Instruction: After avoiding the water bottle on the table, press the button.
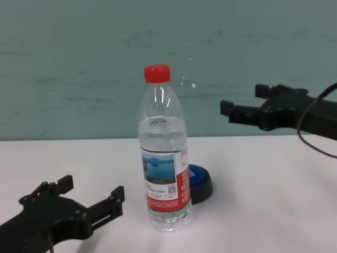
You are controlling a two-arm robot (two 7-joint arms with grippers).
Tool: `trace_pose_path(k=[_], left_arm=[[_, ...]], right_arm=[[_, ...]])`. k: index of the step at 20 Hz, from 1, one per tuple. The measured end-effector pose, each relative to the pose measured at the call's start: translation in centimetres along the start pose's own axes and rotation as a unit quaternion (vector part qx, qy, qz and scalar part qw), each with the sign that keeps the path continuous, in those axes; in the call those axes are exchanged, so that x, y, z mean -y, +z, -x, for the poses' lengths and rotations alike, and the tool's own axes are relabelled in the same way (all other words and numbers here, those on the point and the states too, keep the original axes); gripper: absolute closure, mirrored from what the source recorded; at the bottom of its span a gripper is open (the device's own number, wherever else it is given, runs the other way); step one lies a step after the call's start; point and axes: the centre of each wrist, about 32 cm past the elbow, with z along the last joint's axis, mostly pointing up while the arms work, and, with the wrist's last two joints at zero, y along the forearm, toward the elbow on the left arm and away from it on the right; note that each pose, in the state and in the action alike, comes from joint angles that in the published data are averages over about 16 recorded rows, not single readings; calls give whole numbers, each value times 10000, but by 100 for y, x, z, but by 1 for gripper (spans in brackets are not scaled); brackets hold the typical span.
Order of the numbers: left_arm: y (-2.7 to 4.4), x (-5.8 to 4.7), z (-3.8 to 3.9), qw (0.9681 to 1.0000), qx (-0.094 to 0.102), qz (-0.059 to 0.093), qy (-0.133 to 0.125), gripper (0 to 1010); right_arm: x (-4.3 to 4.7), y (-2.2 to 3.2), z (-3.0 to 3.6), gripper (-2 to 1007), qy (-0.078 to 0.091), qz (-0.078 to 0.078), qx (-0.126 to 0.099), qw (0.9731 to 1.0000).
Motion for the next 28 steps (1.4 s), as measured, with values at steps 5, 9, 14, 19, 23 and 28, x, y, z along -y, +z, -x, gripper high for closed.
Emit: trace_pose_path(k=[5, 9, 14, 19, 23, 28], left_arm=[[0, 0, 0, 10000, 0, 0, 0, 10], [0, 0, 0, 10000, 0, 0, 0, 10], [0, 0, 0, 10000, 0, 0, 0, 10], [0, 0, 0, 10000, 0, 0, 0, 10], [0, 0, 0, 10000, 0, 0, 0, 10], [0, 0, 0, 10000, 0, 0, 0, 10]], right_arm=[[118, -3, 96, 1, -150, -98, 5, 9998], [200, -19, 164, 1, -274, -152, -11, 9995], [288, -55, 249, 1, -403, -199, -68, 9990], [354, -112, 332, 1, -467, -209, -167, 9985], [394, -166, 396, 1, -485, -192, -263, 9983], [418, -232, 469, 1, -463, -127, -362, 9982]])
